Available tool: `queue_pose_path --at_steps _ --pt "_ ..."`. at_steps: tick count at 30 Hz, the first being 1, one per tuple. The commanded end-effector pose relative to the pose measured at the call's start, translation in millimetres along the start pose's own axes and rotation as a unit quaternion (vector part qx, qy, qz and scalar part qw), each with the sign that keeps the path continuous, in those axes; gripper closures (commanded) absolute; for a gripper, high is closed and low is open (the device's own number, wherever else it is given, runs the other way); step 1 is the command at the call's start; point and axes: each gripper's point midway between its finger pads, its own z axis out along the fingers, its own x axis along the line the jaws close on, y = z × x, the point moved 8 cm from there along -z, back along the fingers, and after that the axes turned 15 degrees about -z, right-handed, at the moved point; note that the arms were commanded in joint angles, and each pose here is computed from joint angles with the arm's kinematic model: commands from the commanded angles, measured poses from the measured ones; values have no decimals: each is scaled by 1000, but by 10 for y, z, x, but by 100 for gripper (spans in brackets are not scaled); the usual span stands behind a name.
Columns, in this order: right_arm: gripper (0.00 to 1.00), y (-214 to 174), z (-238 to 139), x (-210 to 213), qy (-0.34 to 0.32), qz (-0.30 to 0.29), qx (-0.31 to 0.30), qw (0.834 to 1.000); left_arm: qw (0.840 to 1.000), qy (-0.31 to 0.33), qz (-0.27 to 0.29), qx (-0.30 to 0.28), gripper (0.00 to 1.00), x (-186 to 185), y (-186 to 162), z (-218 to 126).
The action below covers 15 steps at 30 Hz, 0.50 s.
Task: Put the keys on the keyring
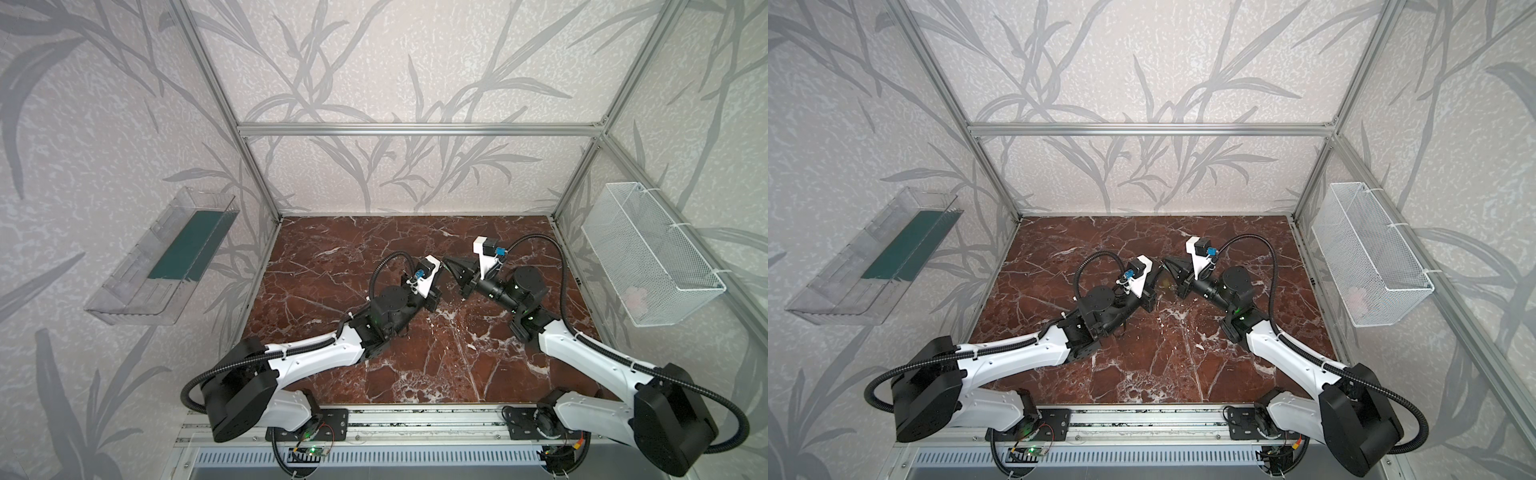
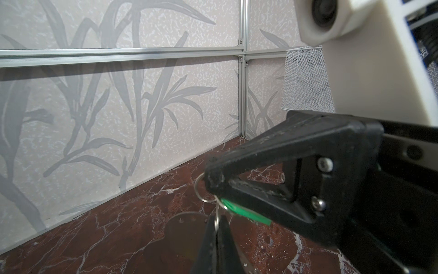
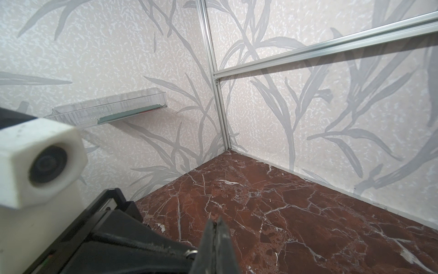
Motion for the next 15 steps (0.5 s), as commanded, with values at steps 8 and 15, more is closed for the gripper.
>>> queue_pose_path --at_steps 8,15 --pt "100 148 -100 24 -3 -19 -10 1000 999 34 -5 -35 100 24 182 3" --pt "100 107 -66 43 16 -15 0 1000 999 26 -6 -43 100 13 209 -22"
